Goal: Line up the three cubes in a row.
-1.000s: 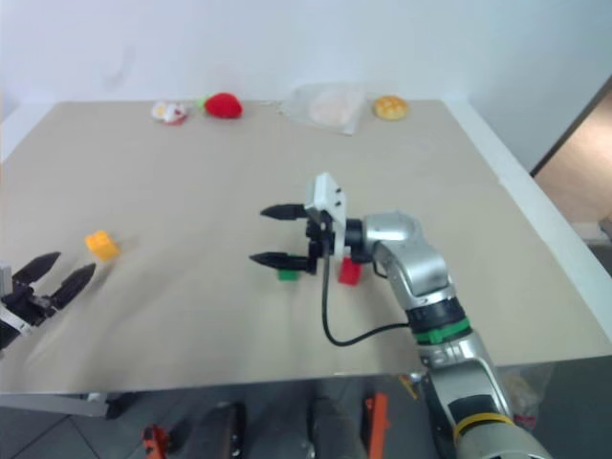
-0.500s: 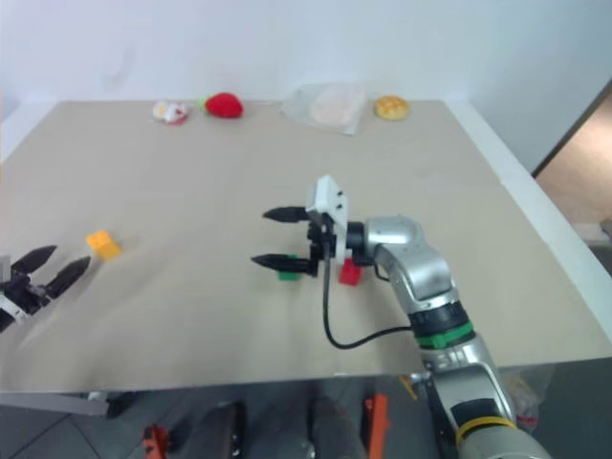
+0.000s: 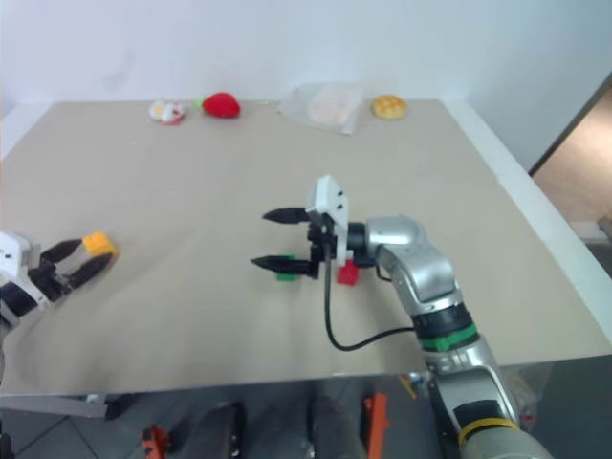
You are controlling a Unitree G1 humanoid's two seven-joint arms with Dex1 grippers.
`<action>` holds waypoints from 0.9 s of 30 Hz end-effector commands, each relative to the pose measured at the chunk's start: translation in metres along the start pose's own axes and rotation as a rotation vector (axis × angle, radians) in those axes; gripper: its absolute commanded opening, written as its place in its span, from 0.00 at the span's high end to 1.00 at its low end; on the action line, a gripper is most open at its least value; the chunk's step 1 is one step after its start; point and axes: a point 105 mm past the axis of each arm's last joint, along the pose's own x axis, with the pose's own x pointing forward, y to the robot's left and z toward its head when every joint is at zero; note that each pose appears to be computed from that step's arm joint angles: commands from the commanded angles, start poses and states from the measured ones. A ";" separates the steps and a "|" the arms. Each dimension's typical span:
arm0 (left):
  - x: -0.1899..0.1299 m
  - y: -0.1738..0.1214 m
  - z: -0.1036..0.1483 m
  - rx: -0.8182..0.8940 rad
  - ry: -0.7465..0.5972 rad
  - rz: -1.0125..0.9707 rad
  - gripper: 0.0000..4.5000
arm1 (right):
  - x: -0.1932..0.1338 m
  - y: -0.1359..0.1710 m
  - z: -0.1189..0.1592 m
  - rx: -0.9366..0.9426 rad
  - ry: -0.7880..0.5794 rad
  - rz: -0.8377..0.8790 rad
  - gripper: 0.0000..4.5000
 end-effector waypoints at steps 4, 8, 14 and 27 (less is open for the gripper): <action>0.005 0.008 0.006 0.040 -0.013 0.032 0.15 | -0.005 -0.001 0.016 -0.050 -0.036 -0.014 0.03; 0.014 0.000 -0.002 0.036 0.003 0.006 0.15 | -0.006 -0.003 0.017 -0.055 -0.036 -0.019 0.03; 0.030 -0.007 -0.007 0.017 0.006 -0.024 0.50 | -0.007 -0.006 0.018 -0.059 -0.035 -0.028 0.03; 0.050 -0.051 0.025 0.127 -0.078 -0.267 0.64 | -0.011 -0.010 0.017 -0.064 -0.020 -0.043 0.03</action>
